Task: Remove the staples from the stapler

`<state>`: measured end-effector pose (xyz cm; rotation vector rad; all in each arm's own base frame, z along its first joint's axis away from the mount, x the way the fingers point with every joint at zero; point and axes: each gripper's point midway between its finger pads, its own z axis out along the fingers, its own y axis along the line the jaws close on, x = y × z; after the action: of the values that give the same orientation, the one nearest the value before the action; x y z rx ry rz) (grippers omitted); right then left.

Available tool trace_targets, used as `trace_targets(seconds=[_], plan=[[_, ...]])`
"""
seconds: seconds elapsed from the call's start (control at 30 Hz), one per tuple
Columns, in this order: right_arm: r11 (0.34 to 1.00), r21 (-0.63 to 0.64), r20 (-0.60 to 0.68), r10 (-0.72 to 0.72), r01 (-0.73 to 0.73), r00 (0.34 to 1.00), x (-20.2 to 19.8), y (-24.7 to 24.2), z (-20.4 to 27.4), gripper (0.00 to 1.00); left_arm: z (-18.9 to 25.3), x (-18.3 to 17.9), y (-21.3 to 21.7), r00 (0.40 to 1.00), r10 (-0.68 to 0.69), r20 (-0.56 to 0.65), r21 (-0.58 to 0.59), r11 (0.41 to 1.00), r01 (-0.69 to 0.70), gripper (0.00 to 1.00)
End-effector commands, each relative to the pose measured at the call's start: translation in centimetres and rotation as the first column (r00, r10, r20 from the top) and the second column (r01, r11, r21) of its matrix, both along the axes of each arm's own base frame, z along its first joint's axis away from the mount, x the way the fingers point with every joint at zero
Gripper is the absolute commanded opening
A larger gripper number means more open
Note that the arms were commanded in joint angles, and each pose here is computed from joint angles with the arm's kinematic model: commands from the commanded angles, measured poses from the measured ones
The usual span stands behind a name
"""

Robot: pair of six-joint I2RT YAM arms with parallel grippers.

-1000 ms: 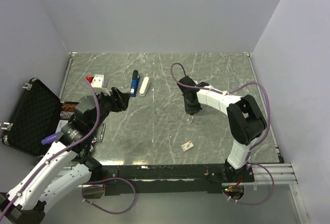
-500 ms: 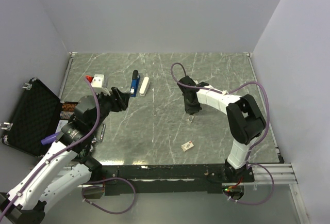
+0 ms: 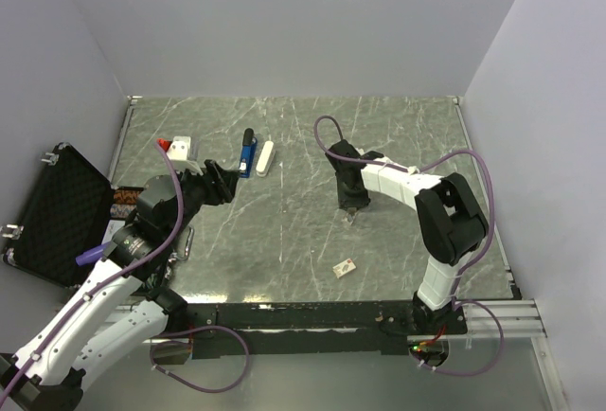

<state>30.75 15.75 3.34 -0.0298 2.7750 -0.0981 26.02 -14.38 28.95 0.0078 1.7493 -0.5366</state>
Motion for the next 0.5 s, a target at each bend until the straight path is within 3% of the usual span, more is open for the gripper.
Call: trace_targets(seconds=[0.0, 0.3, 0.47], plan=[[1.000, 0.011, 0.037, -0.010, 0.009, 0.999, 0.8, 0.0, 1.3, 0.42, 1.7, 0.1, -0.3, 0.999, -0.010, 0.045, -0.047, 0.999, 0.012, 0.61], [0.999, -0.050, 0.103, 0.026, -0.021, 0.994, 1.4, -1.8, 3.5, 0.42, 1.6, 0.1, -0.4, 0.999, -0.014, 0.044, -0.047, 0.999, 0.016, 0.61], [0.991, -0.074, 0.120, 0.122, -0.114, 0.985, 2.2, -2.0, 4.1, 0.45, 1.6, 0.1, -0.4, 0.999, -0.016, 0.043, -0.049, 0.999, 0.018, 0.61]])
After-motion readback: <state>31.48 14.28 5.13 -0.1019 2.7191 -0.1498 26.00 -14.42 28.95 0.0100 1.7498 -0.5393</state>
